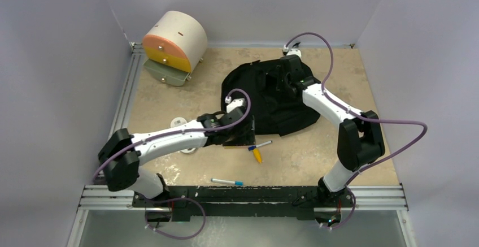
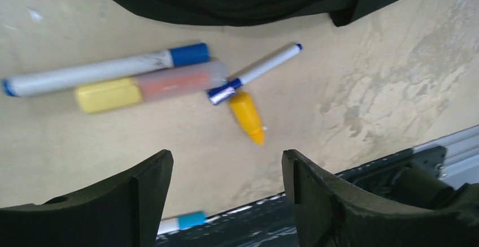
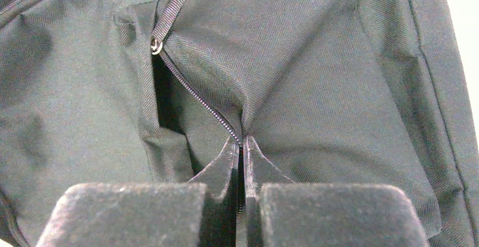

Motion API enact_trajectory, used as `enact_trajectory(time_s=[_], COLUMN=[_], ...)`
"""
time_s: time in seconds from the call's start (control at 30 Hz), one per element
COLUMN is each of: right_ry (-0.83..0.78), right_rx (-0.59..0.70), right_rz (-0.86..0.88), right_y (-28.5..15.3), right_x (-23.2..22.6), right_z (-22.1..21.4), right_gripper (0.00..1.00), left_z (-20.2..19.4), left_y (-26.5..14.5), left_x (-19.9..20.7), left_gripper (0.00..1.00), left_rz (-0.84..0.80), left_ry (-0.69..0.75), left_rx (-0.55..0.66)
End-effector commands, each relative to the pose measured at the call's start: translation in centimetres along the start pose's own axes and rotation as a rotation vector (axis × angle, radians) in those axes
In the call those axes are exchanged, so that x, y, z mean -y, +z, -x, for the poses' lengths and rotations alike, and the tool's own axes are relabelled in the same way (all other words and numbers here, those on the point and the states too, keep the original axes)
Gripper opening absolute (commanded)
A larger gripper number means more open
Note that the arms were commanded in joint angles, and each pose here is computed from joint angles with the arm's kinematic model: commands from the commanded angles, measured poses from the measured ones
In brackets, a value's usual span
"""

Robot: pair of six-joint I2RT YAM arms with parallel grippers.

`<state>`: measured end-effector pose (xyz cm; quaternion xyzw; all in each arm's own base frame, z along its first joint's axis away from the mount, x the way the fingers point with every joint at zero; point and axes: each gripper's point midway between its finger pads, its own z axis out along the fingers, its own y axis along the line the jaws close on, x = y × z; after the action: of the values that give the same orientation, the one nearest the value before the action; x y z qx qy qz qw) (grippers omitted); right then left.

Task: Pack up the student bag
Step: Pick up the stationery from the center of the board.

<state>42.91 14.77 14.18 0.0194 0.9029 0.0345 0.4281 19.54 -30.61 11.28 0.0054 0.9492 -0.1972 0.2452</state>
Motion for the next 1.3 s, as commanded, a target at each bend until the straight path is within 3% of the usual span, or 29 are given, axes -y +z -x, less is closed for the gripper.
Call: enact_trajectory(time_s=[0.0, 0.2, 0.7, 1.13, 1.27], right_ry=[0.065, 0.078, 0.084, 0.087, 0.087], right_rx=[0.108, 0.119, 0.123, 0.125, 0.127], right_rz=[0.032, 0.020, -0.004, 0.004, -0.004], right_y=[-2.0, -2.4, -2.1, -2.1, -2.2], right_x=[-0.5, -0.1, 0.8, 0.7, 0.8], right_z=[3.2, 3.2, 2.5, 2.7, 2.7], right_gripper=[0.00, 0.00, 0.00, 0.00, 0.00], left_z=[-0.9, -4.3, -5.0, -5.3, -5.1], left_y=[0.7, 2.5, 6.9, 8.7, 8.7], left_x=[3.4, 3.5, 4.4, 2.1, 1.7], left_gripper=[0.70, 0.59, 0.49, 0.44, 0.36], left_rz=[0.045, 0.175, 0.275, 0.386, 0.407], left_ry=[-0.207, -0.270, -0.281, -0.234, -0.220], left_rx=[-0.017, -0.098, -0.099, -0.060, -0.048])
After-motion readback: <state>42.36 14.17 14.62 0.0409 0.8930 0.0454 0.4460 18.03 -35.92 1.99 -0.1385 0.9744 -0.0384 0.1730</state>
